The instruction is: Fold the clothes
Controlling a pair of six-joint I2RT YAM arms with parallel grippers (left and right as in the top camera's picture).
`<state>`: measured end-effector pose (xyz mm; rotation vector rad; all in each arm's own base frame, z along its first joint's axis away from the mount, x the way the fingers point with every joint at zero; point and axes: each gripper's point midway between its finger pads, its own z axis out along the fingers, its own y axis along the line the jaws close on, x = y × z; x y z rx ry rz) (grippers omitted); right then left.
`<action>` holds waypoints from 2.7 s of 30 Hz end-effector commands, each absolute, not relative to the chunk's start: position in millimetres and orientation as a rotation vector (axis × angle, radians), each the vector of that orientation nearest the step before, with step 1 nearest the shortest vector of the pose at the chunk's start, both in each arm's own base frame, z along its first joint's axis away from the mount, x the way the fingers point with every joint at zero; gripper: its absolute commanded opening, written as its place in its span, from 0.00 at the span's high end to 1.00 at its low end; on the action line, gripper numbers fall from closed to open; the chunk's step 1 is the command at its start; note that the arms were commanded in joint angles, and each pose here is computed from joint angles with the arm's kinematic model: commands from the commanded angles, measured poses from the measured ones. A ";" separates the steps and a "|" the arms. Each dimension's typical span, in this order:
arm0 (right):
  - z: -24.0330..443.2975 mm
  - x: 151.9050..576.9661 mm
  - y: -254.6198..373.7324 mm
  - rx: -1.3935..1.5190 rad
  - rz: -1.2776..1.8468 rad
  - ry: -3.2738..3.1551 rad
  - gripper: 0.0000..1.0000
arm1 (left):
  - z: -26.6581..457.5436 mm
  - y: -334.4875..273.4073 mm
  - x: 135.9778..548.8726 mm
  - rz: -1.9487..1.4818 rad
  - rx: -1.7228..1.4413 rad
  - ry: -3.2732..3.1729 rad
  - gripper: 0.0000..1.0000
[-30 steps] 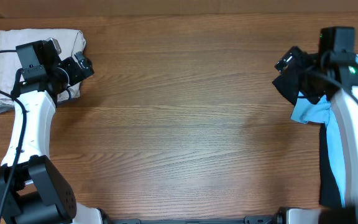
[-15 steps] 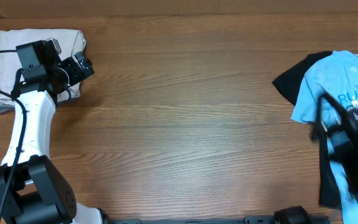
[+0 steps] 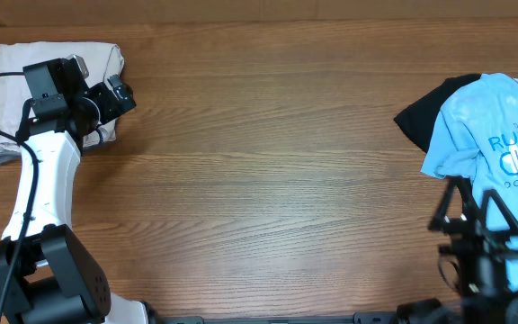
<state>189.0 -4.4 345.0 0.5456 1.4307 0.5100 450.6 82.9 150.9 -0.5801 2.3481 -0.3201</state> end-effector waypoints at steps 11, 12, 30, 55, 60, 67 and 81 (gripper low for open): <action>252.1 230.1 14.7 0.474 0.590 1.352 0.00 | 150.9 82.6 451.2 -0.308 -0.552 2.353 0.00; 247.0 231.6 14.7 0.477 0.586 1.362 0.00 | 150.9 82.6 451.2 -0.308 -0.552 2.353 0.00; 171.7 244.7 28.5 0.303 0.432 1.573 0.00 | 150.9 82.6 451.2 -0.308 -0.552 2.353 0.00; 172.3 244.5 30.8 0.180 0.333 1.583 0.00 | 150.9 82.6 451.2 -0.308 -0.552 2.353 0.00; 172.3 244.5 30.7 0.180 0.333 1.583 0.00 | 150.9 82.6 451.2 -0.308 -0.552 2.353 0.00; 172.3 244.5 30.8 0.180 0.333 1.583 0.00 | 150.9 82.6 451.2 -0.308 -0.552 2.353 0.00; 172.4 244.5 30.7 0.180 0.333 1.583 0.00 | 151.1 82.1 450.0 -0.308 -0.553 2.356 0.00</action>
